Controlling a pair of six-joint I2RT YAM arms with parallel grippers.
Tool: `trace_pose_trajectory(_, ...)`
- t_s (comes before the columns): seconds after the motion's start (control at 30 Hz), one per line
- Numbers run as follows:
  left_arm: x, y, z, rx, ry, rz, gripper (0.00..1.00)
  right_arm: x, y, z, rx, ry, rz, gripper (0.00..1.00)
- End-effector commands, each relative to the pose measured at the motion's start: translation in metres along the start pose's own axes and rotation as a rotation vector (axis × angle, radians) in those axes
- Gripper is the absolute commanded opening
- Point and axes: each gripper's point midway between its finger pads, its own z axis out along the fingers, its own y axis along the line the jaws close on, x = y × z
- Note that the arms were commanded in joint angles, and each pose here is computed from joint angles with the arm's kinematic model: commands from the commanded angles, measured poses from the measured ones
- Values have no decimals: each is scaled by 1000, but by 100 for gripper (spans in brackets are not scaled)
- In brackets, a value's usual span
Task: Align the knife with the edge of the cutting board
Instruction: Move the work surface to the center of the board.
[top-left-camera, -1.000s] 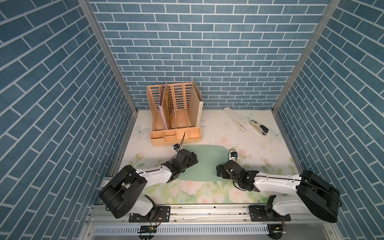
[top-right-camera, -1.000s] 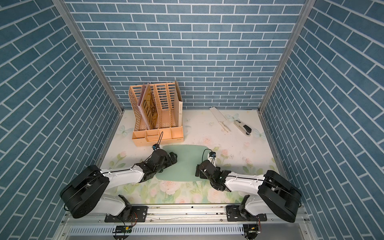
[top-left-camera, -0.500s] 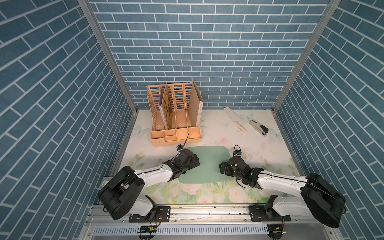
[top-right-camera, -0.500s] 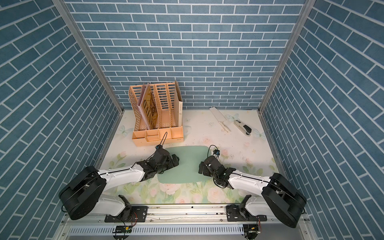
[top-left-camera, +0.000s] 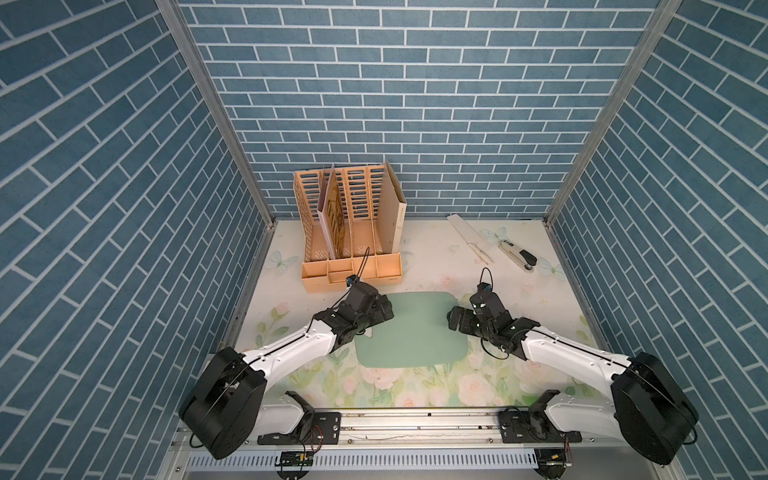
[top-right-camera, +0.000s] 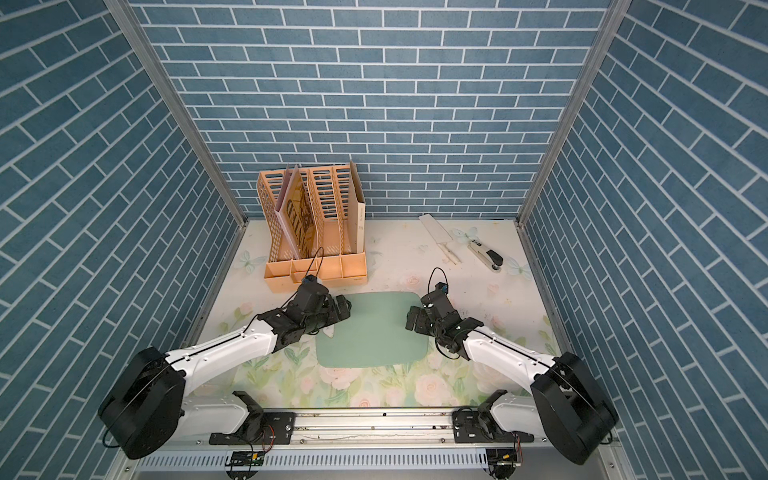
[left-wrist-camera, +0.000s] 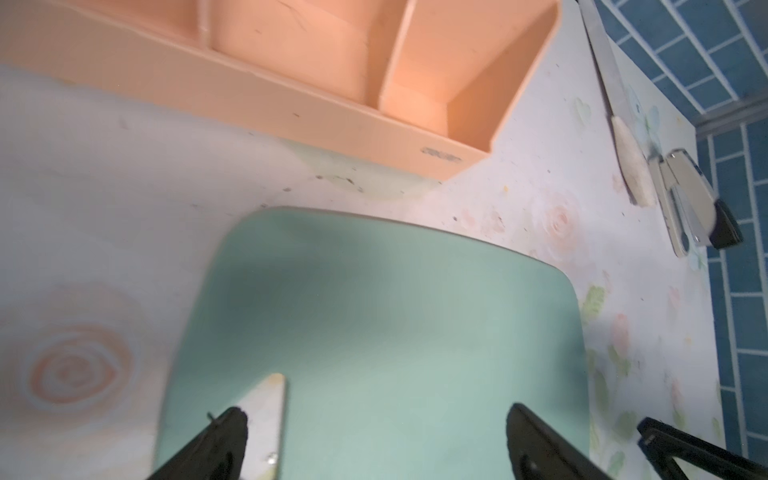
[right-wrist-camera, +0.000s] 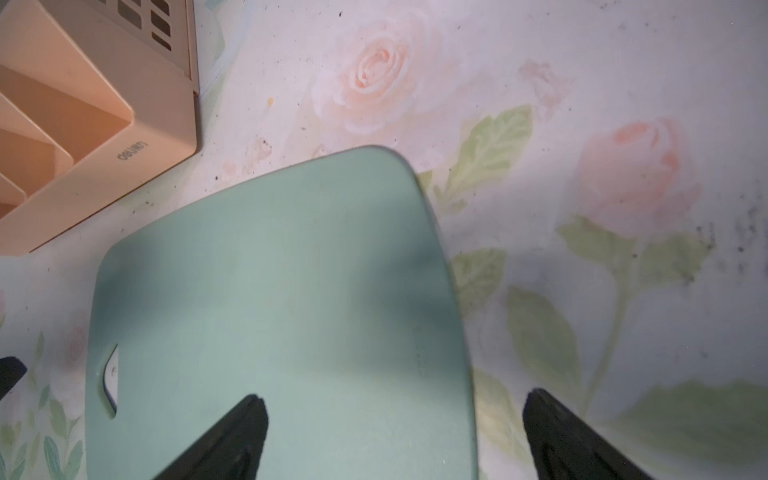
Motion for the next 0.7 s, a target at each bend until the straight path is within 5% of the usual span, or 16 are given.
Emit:
trace_pose_trajectory(0.0, 11, 33, 4, -62, 63, -7, 100, -1, 8, 9, -32, 89, -57, 100)
trace_pose_trajectory(0.67, 44, 53, 17, -65, 152, -15, 98, 29, -13, 43, -48, 218, 36, 100)
